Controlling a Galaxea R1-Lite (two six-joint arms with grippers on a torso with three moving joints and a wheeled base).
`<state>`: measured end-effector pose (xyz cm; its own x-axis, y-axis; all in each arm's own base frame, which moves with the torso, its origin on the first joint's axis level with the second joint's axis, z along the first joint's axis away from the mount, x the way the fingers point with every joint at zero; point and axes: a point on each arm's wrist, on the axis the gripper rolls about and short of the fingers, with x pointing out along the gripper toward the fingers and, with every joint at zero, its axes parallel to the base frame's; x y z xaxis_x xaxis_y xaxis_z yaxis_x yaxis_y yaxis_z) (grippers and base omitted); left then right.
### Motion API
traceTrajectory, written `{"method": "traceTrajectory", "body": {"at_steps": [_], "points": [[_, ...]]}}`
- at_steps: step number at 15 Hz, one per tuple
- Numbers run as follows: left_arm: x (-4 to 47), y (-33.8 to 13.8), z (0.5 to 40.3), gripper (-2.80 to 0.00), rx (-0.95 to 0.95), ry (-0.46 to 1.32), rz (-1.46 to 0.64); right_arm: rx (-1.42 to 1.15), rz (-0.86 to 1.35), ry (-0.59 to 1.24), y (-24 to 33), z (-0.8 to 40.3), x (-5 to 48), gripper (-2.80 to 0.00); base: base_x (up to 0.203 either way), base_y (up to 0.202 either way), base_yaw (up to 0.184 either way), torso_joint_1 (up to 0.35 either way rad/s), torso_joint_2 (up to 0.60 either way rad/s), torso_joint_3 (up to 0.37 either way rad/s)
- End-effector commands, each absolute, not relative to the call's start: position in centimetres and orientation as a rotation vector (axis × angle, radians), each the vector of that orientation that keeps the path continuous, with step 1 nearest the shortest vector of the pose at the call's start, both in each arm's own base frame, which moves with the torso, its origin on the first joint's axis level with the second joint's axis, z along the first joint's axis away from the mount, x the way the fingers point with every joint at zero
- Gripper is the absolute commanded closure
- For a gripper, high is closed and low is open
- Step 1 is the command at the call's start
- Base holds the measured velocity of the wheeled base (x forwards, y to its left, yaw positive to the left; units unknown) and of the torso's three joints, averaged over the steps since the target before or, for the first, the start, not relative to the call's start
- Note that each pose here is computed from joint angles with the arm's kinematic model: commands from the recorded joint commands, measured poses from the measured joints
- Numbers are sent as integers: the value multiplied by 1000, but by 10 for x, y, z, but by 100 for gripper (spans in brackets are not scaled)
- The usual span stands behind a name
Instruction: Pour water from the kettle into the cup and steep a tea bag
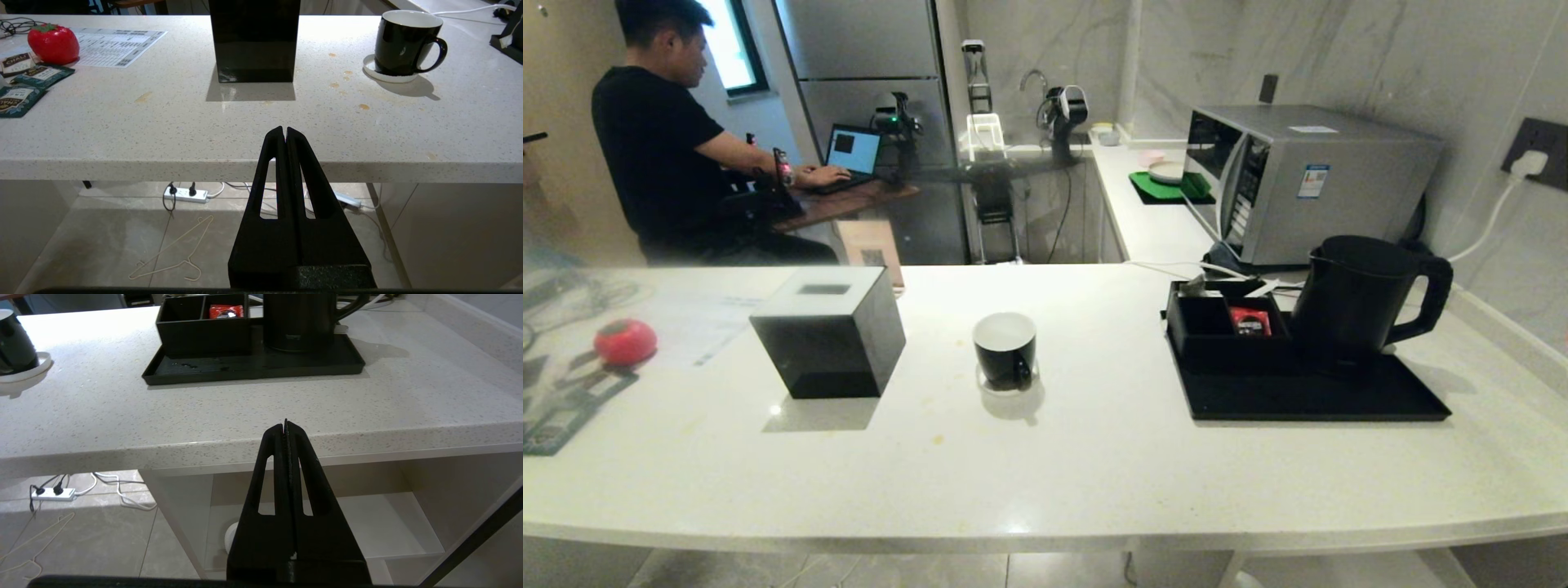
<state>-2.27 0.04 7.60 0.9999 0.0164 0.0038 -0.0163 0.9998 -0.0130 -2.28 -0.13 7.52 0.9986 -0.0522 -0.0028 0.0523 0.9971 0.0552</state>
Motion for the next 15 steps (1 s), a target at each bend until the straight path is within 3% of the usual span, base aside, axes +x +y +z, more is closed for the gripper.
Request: {"method": "traceTrajectory", "body": {"at_steps": [1,15], "points": [[-23,0,76,0,-14,-5,17,58,-52,3,-1,75,-23,0,0,0,0,0,0,0],[-23,0,76,0,-14,-5,17,20,-39,-24,-1,101,-34,0,0,0,0,0,0,0]]}}
